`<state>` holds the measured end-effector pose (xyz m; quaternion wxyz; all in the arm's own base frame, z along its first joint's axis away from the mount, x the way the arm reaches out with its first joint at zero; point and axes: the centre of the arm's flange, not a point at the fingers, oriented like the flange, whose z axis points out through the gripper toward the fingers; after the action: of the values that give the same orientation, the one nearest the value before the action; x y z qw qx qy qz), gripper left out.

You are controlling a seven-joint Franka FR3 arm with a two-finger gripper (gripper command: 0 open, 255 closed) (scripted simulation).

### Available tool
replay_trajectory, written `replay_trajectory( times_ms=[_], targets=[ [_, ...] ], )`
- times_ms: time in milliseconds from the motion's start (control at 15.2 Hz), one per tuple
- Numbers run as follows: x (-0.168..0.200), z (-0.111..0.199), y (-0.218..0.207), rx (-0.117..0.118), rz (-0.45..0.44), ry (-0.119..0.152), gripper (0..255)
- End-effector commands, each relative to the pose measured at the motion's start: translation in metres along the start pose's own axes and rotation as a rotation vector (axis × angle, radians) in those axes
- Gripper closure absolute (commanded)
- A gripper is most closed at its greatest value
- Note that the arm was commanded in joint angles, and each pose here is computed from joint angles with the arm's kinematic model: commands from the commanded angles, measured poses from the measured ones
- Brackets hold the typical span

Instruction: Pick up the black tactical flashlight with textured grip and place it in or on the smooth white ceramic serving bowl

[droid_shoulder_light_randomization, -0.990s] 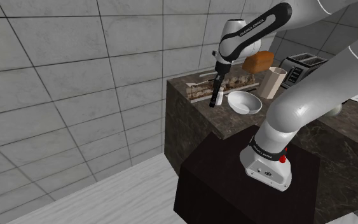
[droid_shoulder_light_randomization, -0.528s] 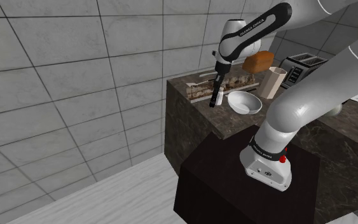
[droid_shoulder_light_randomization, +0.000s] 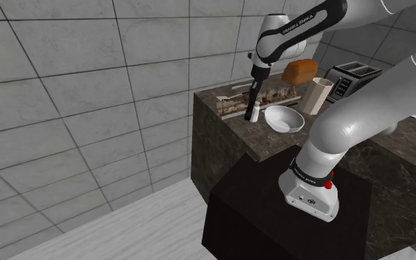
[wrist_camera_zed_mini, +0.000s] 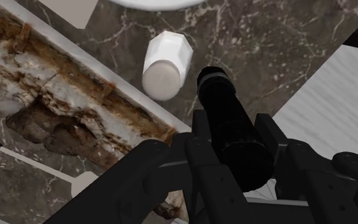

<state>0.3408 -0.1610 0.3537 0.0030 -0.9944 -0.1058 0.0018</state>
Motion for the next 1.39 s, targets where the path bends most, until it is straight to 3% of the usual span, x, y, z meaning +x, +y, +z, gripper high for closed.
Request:
replay_trajectory(
  times_ms=[0, 1320],
  targets=[
    [-0.001, -0.01, -0.001, 0.0, 0.0, 0.0, 255],
    [-0.001, -0.115, -0.002, 0.0, 0.0, 0.0, 255]
  ],
)
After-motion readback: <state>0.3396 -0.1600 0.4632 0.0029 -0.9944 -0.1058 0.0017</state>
